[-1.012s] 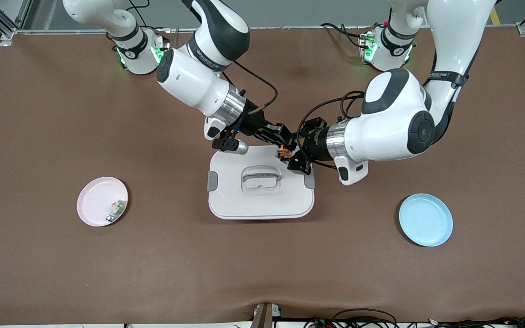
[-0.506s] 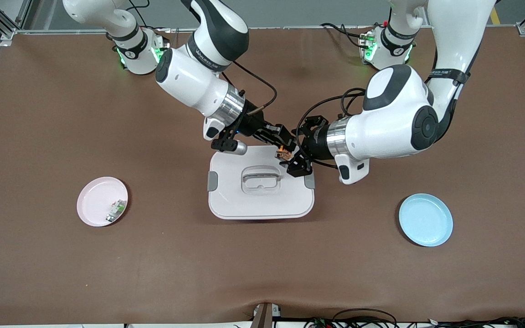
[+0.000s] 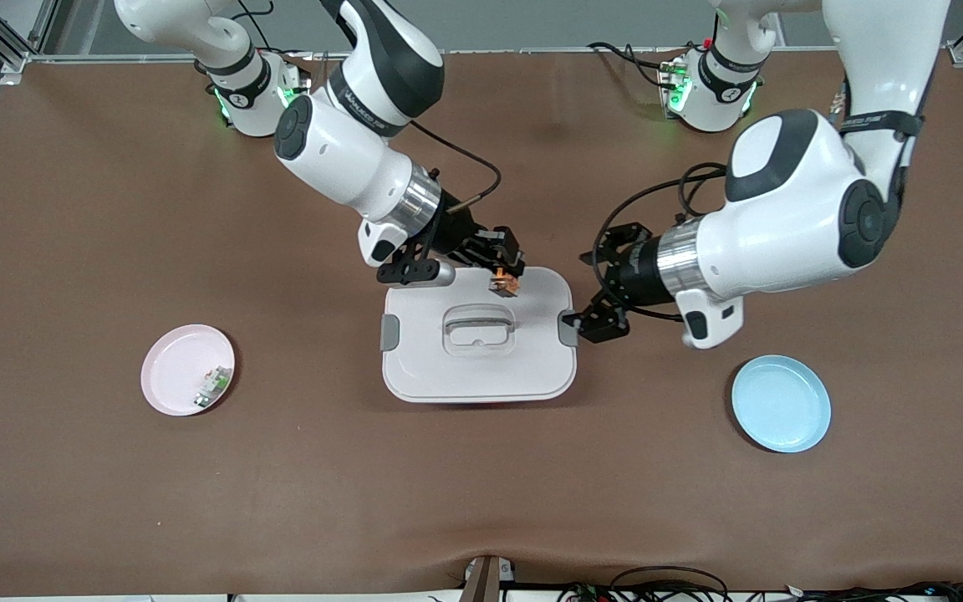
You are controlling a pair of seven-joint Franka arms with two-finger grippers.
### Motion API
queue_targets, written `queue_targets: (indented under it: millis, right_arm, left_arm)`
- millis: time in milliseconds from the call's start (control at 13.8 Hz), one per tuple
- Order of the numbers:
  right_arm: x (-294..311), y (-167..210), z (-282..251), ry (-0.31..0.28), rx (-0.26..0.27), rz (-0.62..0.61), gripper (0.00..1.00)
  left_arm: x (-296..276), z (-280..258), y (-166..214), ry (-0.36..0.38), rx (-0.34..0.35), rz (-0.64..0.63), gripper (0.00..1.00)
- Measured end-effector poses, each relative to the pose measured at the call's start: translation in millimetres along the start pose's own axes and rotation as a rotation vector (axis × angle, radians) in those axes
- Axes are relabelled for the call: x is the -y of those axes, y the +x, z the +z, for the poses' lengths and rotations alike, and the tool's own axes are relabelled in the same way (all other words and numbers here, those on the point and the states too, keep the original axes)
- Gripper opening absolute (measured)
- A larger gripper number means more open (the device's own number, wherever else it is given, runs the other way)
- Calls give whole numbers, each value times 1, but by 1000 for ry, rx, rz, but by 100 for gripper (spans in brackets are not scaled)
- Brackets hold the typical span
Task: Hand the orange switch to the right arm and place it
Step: 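Carry the switch with the right gripper while the left gripper withdraws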
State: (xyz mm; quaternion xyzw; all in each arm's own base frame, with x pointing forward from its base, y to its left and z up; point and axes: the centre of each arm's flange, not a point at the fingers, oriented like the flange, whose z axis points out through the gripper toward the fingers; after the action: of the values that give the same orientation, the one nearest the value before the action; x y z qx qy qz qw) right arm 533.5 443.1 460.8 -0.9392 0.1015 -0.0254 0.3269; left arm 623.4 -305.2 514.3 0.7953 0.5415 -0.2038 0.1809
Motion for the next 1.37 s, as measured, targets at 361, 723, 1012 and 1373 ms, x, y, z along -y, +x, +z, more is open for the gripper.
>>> queue_targets:
  millis: [361,723,1012,1373]
  right_arm:
    - [-33,26,-57,-222,67,-253,34]
    - [-66,37,-96,-538,121,-549,34]
    - [-87,49,-111,-669,182,-805,34]
    - [-152,86,-170,-701,281,-1025,34]
  left_arm:
    - [14,-45,19,17,-149,284,100]
    - [40,-93,80,187,-315,513,100]
    - [63,-144,98,236,-381,663,100]
    - [88,-201,127,260,-410,873,100]
